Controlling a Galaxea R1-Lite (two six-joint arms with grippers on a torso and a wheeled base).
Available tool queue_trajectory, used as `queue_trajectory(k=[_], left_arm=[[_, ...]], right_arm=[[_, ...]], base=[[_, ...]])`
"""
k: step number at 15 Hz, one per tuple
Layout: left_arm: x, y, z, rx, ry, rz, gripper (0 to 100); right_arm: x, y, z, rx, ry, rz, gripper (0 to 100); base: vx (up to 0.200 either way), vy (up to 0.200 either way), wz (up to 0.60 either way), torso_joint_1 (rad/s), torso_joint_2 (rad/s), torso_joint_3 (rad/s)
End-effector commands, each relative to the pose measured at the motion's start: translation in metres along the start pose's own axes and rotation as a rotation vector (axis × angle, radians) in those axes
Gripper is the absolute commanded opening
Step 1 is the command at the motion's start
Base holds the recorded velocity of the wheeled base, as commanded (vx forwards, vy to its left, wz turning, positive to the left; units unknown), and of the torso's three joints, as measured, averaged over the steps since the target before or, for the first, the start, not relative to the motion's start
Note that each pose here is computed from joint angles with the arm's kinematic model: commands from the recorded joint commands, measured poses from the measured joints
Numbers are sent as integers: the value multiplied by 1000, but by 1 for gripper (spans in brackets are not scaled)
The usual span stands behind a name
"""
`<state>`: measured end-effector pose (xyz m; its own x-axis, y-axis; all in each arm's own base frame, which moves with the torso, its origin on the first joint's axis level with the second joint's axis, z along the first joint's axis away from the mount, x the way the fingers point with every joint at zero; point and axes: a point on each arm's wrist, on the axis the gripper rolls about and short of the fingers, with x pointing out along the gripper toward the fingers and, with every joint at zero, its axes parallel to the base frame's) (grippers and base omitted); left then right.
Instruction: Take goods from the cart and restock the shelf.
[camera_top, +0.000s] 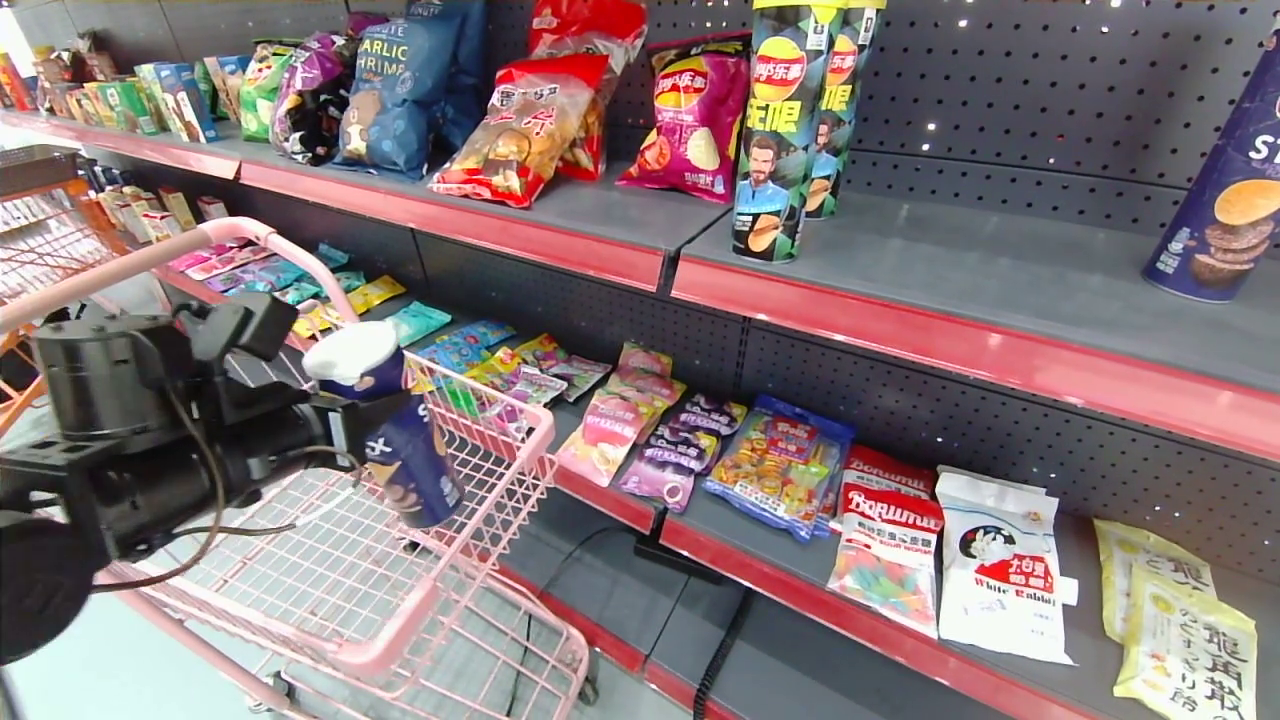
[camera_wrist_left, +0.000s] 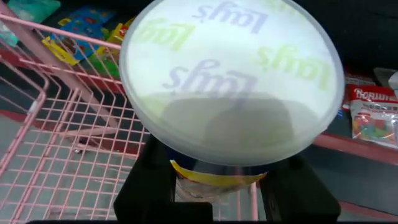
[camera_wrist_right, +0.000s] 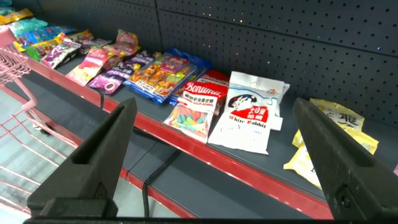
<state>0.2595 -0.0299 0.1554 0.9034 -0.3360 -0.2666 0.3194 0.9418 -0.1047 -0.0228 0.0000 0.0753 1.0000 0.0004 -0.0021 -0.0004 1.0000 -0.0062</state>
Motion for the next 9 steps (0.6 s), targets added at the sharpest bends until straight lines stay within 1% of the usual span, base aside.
queue_trajectory(k=[1,2,3,5,6,7,8,9], left_arm=[[-116,-26,34,3,-136,20,0],[-138,-33,33,8,-156,24,0],[-155,-37,33,18,-192,36,0],[-177,-39,34,24,-269,146,0],[-183,-40,33,21,-292,191,0],[-186,-40,32,19,-295,217,0],[-195,-42,27,12,-281,246,0],[-203,-45,23,14,-269,247,0]], right_arm=[[0,0,0,0,-1,-2,100],[0,0,0,0,1,0,100],[0,0,0,0,1,0,100],[0,0,0,0,1,-2,100],[0,0,0,0,-1,0,100],[0,0,0,0,1,0,100],[0,0,0,0,-1,0,100],[0,0,0,0,-1,0,100]], base=[[0,0,0,0,0,0],[0,0,0,0,0,0],[0,0,0,0,0,0],[0,0,0,81,-307,-198],[0,0,0,144,-437,-290],[0,0,0,159,-486,-325],[0,0,0,183,-505,-334],[0,0,0,193,-540,-344]])
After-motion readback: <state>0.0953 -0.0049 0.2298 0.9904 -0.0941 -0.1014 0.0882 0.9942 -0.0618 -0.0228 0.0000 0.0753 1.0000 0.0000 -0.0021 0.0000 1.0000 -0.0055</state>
